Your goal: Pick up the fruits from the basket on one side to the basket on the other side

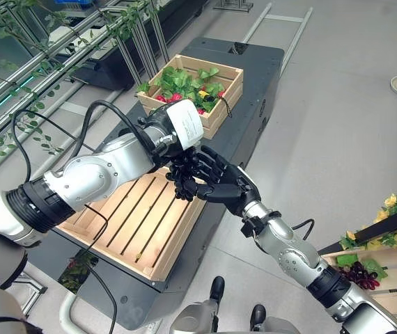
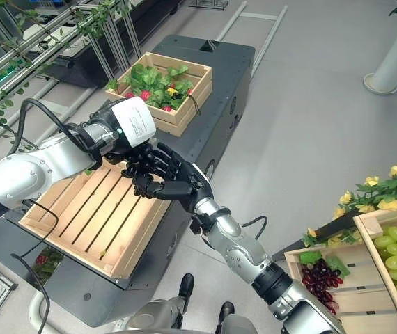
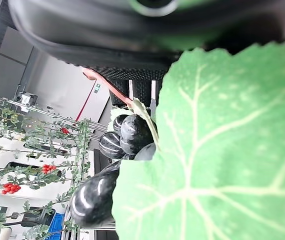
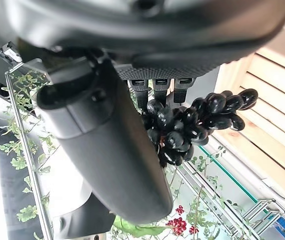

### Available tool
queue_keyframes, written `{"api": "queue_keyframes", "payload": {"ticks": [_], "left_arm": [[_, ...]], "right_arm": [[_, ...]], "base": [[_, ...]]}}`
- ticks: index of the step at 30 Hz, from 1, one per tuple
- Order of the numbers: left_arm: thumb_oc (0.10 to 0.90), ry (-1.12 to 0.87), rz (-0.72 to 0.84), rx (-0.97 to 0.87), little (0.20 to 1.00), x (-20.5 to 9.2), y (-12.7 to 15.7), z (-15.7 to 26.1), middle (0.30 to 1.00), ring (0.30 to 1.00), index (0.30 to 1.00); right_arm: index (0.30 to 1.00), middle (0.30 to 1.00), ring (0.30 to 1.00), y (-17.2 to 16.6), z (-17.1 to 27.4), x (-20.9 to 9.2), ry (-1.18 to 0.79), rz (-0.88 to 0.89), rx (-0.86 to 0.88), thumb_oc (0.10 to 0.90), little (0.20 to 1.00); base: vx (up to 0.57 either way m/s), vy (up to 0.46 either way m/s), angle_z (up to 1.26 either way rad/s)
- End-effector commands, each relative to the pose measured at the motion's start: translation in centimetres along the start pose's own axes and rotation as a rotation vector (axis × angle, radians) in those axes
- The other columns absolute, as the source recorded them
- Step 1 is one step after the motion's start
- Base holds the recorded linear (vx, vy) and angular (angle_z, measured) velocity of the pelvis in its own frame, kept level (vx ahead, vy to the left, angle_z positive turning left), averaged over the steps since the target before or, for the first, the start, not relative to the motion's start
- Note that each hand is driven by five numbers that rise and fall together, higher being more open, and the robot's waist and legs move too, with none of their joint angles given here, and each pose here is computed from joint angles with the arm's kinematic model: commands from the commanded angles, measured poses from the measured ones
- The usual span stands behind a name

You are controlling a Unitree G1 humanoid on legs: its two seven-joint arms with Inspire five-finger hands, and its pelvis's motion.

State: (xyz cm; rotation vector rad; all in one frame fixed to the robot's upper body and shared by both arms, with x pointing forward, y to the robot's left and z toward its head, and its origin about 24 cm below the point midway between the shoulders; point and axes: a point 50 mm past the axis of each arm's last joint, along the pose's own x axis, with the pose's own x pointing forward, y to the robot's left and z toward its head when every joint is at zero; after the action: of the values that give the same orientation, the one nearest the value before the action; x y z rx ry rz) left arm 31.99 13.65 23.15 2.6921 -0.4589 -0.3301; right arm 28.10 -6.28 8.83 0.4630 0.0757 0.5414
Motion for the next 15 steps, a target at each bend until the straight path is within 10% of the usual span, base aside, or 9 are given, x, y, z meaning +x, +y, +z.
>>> {"api": "queue_keyframes", "payload": {"ticks": [1, 15], "left_arm": [[0.4, 0.231, 0.086, 0.033, 0.3, 0.1, 2.2, -4.1, 0.3, 0.3, 0.3], [0.4, 0.21, 0.117, -0.001, 0.3, -0.1, 3.3, -3.1, 0.3, 0.3, 0.3]], "right_arm": [[0.9, 0.9, 0.9, 5.0, 2.4, 0.6, -0.147, 0.183, 0.136, 0.8, 0.9], [0.9, 0.9, 0.9, 4.0, 2.2, 0.7, -0.147, 0.08, 0.07, 0.8, 0.9]], "base": [[0.0, 0.0, 0.0], [0.0, 0.0, 0.0]]}}
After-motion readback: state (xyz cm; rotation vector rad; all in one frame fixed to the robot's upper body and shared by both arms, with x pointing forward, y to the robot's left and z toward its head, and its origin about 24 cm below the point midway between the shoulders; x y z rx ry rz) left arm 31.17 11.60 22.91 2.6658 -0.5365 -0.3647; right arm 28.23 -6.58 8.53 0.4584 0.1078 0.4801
